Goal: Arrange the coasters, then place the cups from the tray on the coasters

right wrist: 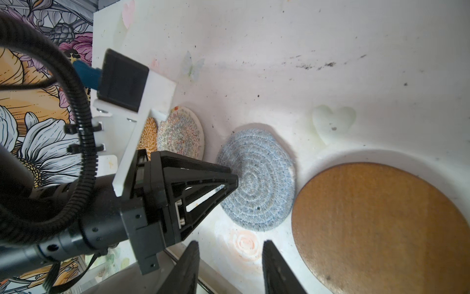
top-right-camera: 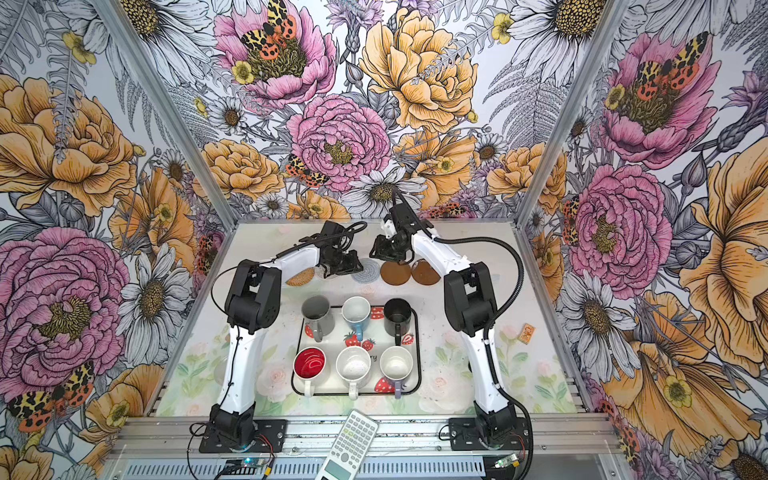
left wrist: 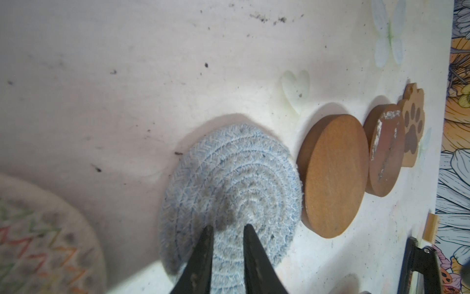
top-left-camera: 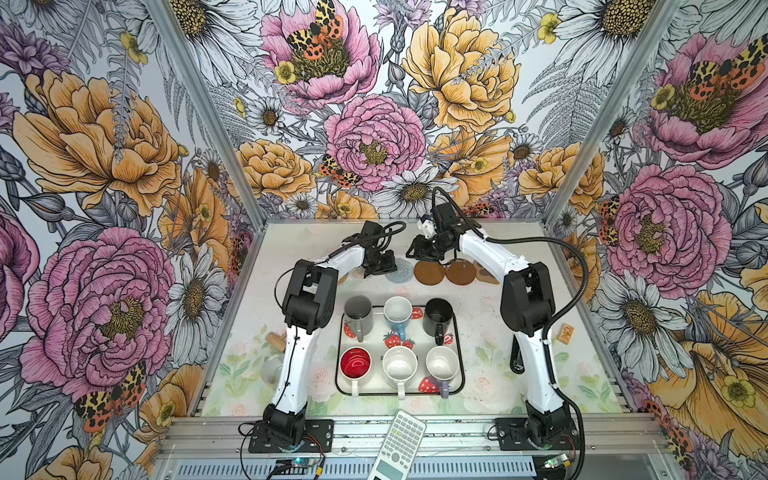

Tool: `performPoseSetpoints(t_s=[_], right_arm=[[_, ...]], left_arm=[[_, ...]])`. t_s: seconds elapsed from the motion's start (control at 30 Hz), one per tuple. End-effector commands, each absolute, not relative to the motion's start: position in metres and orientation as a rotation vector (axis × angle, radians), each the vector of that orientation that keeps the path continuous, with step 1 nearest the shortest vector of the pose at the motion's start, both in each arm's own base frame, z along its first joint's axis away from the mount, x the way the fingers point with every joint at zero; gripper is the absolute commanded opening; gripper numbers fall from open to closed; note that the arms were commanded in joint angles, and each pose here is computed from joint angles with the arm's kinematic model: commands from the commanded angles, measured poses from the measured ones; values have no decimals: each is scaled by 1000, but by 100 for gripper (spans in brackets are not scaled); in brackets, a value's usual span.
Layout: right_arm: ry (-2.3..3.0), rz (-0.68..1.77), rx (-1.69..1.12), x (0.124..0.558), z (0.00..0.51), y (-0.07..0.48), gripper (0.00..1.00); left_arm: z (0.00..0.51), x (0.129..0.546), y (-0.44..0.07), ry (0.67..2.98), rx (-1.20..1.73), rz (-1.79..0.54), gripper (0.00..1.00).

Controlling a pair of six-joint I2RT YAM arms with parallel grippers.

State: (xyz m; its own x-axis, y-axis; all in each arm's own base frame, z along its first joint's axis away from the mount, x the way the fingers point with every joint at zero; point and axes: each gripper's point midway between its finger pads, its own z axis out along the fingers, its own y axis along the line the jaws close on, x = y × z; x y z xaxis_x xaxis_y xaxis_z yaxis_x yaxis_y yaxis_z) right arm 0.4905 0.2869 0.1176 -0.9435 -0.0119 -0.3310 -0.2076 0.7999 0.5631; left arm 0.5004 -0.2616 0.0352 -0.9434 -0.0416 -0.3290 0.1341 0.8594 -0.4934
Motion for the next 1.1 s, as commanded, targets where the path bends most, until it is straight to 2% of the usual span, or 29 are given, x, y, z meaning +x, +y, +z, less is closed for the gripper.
performPoseSetpoints(t_s=[0.0,0.37,0.57,0.87,1.07], right_arm=[[2597,879,-188,496,146,282,43],[2551,885,-201,496,163,281,43],[2558,876,-193,493,161,276,43],[2570,871,-188,488,156,271,43],[2579,870,-185,486,153,268,43]], left_arm=[[36,492,-256,2749,40,-696,25],[90,526,-255,2607,33,-717,28],[121,536,-229,2541,-6,-680,29],[92,535,-167,2593,-122,-480,27],[63,530,-155,2649,-145,-441,26]])
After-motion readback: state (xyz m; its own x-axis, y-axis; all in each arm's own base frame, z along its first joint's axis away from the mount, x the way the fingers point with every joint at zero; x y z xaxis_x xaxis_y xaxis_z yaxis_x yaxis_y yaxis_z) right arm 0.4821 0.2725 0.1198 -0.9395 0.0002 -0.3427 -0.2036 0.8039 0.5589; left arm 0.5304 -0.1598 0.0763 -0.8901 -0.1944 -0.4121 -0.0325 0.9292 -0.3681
